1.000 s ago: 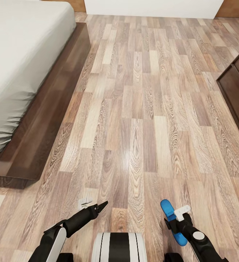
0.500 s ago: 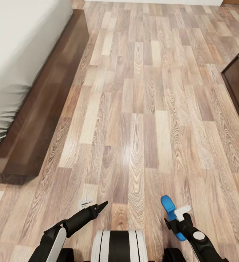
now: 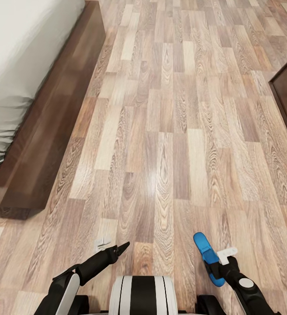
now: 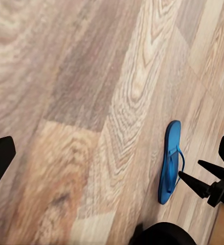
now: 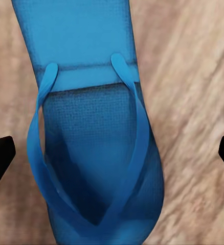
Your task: In the bedroom, move the book from the bed onto either nightstand, and place the two sandals side by side next to the bed.
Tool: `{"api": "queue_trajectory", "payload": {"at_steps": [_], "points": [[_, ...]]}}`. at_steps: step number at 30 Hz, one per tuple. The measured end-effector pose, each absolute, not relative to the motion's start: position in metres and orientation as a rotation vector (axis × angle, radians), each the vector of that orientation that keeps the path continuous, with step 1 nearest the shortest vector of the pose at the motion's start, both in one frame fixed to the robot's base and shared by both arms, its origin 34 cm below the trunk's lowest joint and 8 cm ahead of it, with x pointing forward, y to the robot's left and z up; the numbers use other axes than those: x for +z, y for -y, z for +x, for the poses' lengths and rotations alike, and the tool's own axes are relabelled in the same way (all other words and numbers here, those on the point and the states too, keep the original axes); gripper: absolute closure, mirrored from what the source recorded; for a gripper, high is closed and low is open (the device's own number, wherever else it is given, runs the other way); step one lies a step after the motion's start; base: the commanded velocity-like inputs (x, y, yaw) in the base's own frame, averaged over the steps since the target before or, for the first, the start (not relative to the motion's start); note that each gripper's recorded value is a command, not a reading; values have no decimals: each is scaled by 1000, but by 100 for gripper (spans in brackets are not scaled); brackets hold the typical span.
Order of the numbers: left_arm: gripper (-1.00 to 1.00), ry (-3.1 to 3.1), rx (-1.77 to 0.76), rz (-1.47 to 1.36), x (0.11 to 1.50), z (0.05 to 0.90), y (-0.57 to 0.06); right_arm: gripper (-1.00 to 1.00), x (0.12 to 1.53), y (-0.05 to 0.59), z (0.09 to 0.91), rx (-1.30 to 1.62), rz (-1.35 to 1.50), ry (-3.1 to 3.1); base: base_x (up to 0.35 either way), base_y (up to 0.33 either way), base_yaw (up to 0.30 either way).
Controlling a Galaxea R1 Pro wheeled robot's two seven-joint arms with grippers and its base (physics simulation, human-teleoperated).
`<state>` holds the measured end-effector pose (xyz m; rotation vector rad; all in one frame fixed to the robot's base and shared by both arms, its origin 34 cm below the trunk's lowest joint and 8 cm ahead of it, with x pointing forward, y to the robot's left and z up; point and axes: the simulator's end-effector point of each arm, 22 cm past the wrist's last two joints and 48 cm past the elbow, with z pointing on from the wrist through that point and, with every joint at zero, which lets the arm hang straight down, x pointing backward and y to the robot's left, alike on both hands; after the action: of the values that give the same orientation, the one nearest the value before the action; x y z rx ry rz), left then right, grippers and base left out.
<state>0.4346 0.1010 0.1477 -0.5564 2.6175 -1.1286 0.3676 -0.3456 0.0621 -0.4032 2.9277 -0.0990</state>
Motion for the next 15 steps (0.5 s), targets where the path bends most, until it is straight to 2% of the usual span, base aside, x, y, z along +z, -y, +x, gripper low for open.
{"api": "queue_trajectory", "payload": {"at_steps": [15], "points": [[-100, -2616, -1128, -556, 148, 435, -101, -100, 62, 346, 367, -102, -402, -2930, 0, -5, 0]]}}
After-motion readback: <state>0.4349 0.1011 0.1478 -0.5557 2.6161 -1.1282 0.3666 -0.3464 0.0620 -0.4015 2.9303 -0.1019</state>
